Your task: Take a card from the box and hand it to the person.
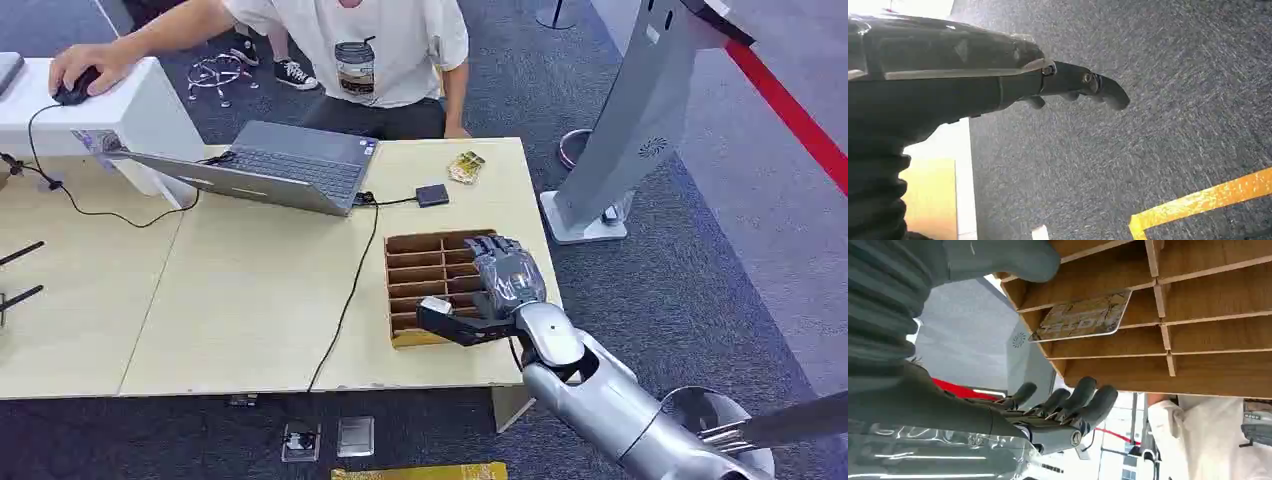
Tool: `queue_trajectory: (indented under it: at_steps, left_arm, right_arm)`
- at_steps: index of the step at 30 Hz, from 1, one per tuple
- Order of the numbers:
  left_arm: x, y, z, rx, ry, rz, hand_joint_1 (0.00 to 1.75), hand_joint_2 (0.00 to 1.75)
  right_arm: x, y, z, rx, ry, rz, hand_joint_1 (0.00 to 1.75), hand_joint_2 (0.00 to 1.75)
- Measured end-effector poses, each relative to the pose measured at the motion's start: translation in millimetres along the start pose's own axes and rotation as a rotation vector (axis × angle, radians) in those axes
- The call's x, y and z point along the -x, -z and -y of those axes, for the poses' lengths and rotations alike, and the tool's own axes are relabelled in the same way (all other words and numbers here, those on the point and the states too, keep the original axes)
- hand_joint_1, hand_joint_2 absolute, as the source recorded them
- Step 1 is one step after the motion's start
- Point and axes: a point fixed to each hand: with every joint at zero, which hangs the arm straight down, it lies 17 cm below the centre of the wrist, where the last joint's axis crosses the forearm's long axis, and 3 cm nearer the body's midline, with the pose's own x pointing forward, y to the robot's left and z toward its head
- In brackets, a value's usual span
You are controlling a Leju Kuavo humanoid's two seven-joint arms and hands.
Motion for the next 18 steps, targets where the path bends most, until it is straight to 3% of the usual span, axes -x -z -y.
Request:
queue_trajectory:
  at_steps: [18]
  left_arm:
    - [0.0,0.0,-0.1,-0.001,0.0,0.0,0.0,1.75]
  right_arm:
    - [0.8,1.3,1.4,0.006,0.001,-0.001,0.75,1.75]
